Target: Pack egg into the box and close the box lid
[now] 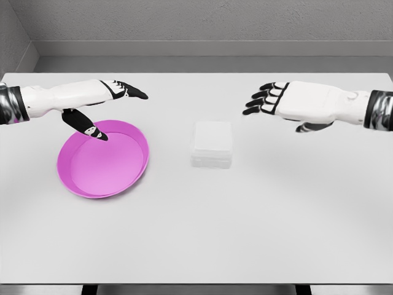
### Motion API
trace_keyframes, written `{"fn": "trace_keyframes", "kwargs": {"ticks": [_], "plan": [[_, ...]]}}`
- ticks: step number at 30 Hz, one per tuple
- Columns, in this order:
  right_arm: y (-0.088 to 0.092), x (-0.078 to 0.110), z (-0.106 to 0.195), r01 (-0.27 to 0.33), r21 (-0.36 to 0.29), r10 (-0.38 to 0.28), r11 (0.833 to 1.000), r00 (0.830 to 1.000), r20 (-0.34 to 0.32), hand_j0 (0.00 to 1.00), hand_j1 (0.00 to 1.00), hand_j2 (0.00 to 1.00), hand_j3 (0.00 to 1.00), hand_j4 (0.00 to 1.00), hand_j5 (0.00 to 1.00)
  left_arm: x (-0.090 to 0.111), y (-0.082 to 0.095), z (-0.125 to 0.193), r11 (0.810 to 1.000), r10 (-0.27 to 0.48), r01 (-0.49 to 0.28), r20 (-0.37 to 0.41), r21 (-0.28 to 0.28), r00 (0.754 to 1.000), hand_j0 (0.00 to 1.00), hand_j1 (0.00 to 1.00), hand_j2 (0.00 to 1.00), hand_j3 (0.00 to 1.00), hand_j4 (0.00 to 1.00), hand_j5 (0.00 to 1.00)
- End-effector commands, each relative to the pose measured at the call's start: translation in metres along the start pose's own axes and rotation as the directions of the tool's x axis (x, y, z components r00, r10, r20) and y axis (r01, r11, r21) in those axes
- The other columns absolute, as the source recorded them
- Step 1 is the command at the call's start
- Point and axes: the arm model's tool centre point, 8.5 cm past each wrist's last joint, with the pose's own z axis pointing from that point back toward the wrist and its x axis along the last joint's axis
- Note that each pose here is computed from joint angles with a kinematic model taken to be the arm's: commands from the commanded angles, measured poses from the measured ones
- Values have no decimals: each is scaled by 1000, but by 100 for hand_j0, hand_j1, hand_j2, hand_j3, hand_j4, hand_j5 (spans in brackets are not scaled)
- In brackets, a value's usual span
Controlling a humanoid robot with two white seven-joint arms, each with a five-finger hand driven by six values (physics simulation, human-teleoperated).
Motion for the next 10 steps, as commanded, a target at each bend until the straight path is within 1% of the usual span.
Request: {"fn": "trace_keyframes", "kwargs": {"ticks": [1,2,3,5,10], "plan": [[1,-11,8,44,-22,-45,999,999,-24,100,100,100,100,100,100,0,1,0,1000,6,-6,1,5,1000,100,100,100,100,100,100],[6,-14,8,60,-12,-60,998,998,-32,100,100,100,100,100,100,0,1,0,1000,6,-6,1,5,1000,100,100,100,100,100,100],[16,-18,9,87,0,-87,996,995,-44,100,100,100,100,100,100,0,1,0,1000,6,-6,1,5,1000,100,100,100,100,100,100],[23,-24,11,109,9,-108,994,992,-60,100,100,100,100,100,100,0,1,1,1000,6,-6,0,5,1000,100,100,100,100,100,100],[25,-24,11,114,11,-113,993,992,-62,100,100,100,100,100,100,0,1,0,1000,6,-6,1,5,1000,100,100,100,100,100,100]]}}
